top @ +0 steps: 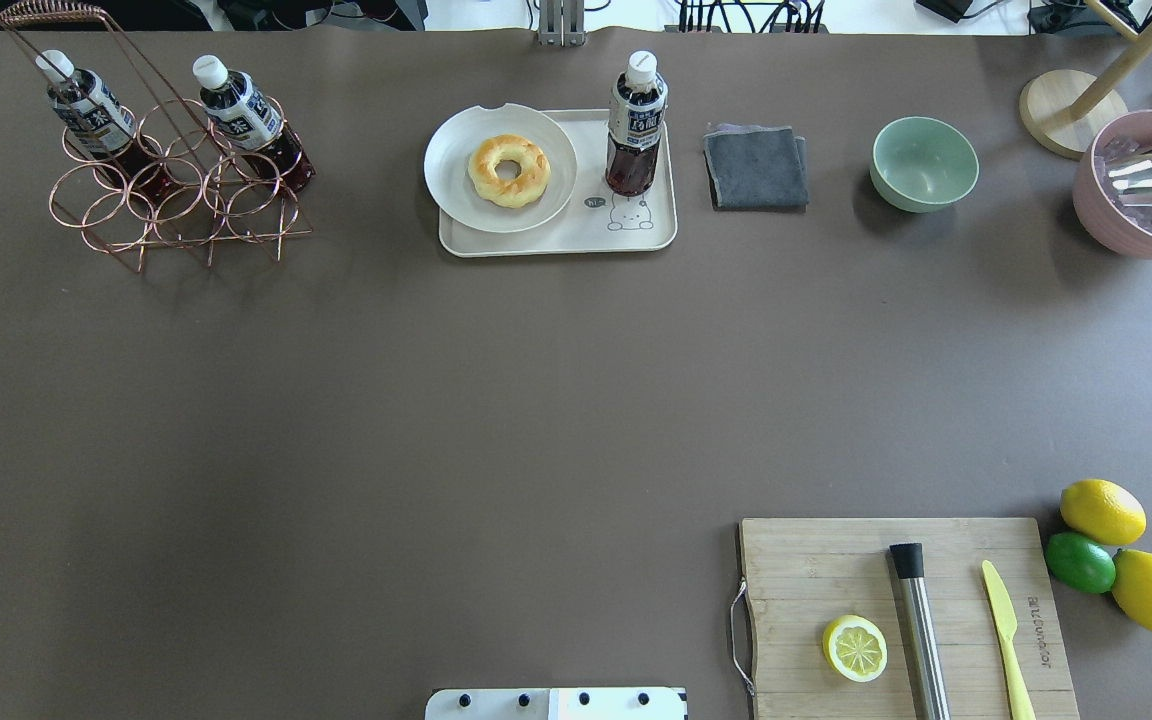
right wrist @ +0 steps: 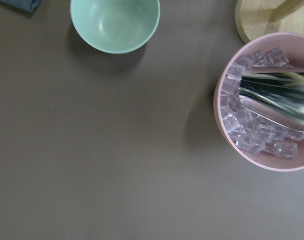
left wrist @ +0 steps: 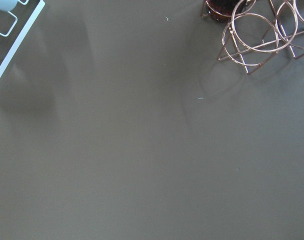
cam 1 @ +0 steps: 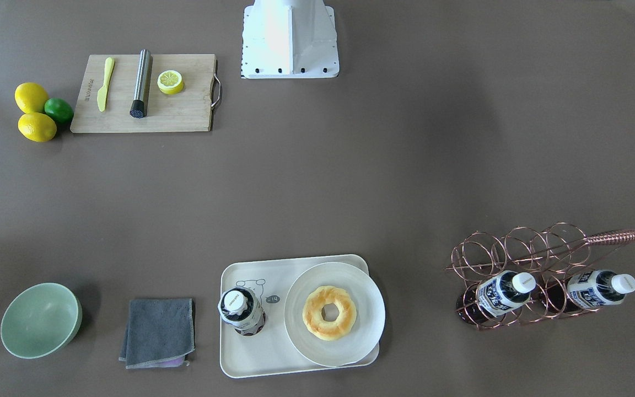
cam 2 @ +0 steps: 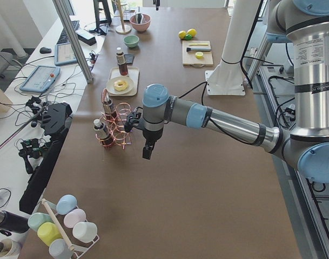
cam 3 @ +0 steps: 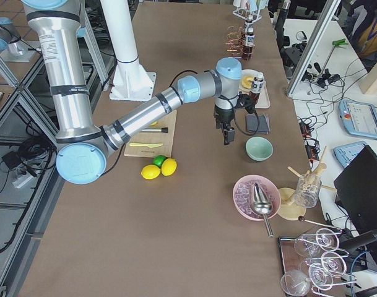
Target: Place tea on tray
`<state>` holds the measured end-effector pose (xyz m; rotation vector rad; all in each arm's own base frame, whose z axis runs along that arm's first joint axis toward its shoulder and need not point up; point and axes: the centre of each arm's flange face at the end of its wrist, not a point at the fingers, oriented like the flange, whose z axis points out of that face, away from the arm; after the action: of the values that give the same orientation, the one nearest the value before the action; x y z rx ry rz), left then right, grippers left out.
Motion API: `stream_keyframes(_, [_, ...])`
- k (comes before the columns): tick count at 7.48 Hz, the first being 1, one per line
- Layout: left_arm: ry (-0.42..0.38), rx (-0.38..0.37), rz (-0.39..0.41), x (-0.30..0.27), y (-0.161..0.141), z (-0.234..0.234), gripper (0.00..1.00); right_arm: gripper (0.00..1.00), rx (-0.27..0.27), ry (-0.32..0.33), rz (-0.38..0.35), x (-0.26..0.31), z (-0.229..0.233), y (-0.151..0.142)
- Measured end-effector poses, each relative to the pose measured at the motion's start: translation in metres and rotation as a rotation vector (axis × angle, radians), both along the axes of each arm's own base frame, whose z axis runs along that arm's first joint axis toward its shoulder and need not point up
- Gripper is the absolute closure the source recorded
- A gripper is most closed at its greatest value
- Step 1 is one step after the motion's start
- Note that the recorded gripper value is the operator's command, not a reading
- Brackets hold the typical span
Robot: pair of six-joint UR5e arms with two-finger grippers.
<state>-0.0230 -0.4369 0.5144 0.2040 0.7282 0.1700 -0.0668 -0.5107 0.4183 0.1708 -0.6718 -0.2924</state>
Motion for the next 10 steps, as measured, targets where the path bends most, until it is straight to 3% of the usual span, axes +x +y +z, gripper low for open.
stream_keyframes(2, [-0.002, -0.008, -0.001, -0.005, 0.0, 0.008, 0.02, 0.0, 0.002, -0.03, -0.08, 0.084, 0.086, 0.008])
stream_keyframes(4, [0.003, -0.005, -0.007, -0.006, 0.004, 0.008, 0.02, 0.0, -0.032, -0.043, -0.088, 0.133, 0.147, 0.035])
stream_keyframes(7, [0.012, -0.009, -0.007, -0.009, 0.011, 0.012, 0.02, 0.0, -0.059, -0.069, -0.062, 0.159, 0.177, 0.066])
stream_keyframes(10, [0.009, -0.016, -0.016, -0.022, 0.021, 0.039, 0.02, 0.0, -0.051, -0.083, -0.052, 0.164, 0.178, 0.072])
